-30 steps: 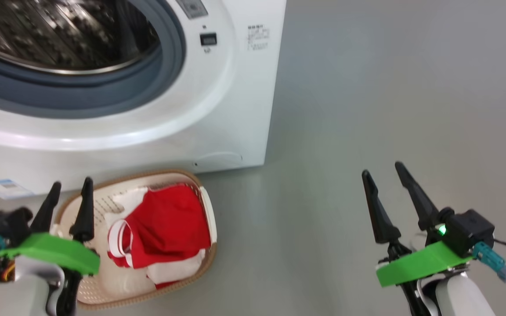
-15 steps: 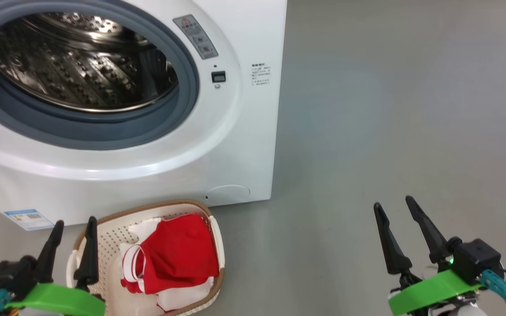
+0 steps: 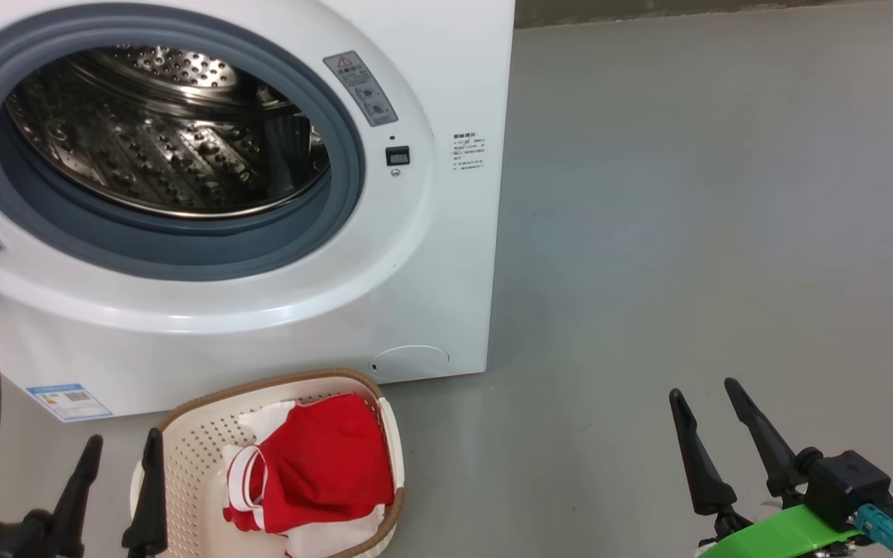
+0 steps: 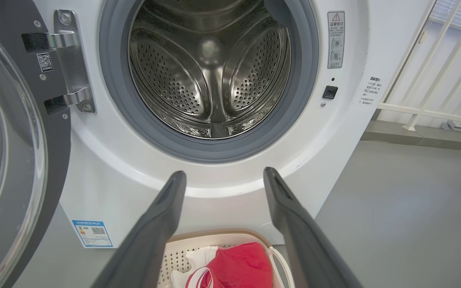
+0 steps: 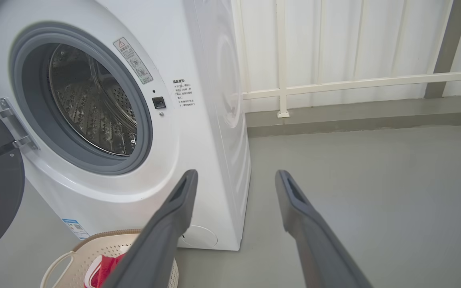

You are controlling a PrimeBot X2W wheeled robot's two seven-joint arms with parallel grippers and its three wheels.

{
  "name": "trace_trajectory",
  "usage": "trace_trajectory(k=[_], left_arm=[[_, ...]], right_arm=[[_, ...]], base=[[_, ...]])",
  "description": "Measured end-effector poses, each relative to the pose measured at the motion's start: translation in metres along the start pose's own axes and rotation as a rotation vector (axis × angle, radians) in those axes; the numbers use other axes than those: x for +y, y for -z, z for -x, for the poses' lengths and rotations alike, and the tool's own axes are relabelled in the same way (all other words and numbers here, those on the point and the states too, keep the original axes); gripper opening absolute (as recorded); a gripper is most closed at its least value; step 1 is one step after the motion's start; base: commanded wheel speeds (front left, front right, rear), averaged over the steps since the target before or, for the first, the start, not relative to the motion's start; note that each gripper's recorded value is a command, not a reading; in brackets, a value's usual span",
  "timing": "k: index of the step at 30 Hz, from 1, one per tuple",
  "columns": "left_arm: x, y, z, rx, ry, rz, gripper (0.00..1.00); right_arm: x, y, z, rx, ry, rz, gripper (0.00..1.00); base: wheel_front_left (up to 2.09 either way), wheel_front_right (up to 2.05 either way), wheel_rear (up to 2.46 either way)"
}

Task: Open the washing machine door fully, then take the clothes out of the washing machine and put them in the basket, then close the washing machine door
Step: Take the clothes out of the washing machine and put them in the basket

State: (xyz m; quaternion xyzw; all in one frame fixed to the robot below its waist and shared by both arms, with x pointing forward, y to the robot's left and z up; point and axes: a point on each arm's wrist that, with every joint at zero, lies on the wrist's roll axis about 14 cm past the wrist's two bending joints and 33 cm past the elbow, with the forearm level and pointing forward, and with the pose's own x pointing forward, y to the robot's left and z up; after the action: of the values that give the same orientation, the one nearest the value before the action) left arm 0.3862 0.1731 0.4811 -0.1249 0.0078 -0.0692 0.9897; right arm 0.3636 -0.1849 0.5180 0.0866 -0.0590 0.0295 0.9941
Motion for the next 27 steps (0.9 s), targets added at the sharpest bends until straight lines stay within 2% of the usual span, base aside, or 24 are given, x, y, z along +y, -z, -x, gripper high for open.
trace_trajectory(k=[7, 27], left_arm=[[0.009, 0.000, 0.014, -0.006, -0.040, 0.005, 1.00], [0.006, -0.007, 0.011, -0.031, -0.032, 0.010, 1.00]], right_arm=[[-0.005, 0.001, 0.003, 0.005, 0.015, 0.000, 1.00], [-0.005, 0.004, 0.001, 0.013, 0.015, -0.001, 1.00]], base=[[0.00, 0.00, 0.00], [0.00, 0.00, 0.00]])
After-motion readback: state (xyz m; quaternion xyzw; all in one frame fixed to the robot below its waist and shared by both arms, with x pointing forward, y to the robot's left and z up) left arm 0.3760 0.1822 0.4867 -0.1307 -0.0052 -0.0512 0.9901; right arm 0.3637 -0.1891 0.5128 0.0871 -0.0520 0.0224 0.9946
